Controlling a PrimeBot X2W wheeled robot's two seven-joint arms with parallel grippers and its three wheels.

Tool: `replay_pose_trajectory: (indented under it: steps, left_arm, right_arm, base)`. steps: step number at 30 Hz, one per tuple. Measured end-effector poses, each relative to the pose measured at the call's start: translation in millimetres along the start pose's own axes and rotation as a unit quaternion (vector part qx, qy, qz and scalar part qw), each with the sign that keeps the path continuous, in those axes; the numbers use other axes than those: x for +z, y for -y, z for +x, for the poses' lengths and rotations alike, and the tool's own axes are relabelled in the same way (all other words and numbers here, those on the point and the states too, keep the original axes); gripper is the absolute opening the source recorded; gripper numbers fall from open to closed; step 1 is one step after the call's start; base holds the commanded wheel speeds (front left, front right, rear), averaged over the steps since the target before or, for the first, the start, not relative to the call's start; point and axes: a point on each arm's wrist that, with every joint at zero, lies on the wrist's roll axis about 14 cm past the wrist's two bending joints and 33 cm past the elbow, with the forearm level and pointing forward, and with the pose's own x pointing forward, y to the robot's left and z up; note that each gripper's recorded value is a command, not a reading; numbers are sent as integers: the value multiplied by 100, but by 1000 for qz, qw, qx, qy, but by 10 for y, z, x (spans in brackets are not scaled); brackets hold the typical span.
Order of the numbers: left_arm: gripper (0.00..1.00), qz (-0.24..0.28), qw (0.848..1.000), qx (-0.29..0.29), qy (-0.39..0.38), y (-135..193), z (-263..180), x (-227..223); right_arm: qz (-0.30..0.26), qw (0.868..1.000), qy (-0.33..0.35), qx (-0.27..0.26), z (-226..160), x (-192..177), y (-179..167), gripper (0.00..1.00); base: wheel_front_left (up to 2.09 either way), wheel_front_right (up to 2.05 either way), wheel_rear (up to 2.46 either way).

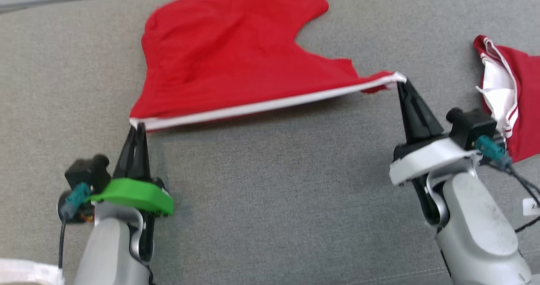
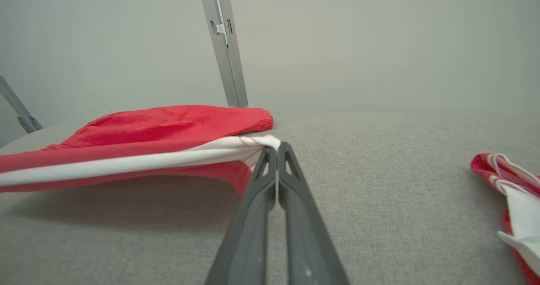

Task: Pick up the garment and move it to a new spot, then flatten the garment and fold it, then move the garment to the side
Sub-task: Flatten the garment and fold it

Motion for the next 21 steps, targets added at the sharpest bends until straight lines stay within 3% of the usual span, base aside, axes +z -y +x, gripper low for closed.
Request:
replay_pose_trajectory:
  steps: [21]
  left_arm:
    - [0,-19,998,42,-42,-82,-1125,-299]
  right_arm:
    - [29,997,-69,16,-1098,-352,-372,0]
  base:
    - [0,0,0]
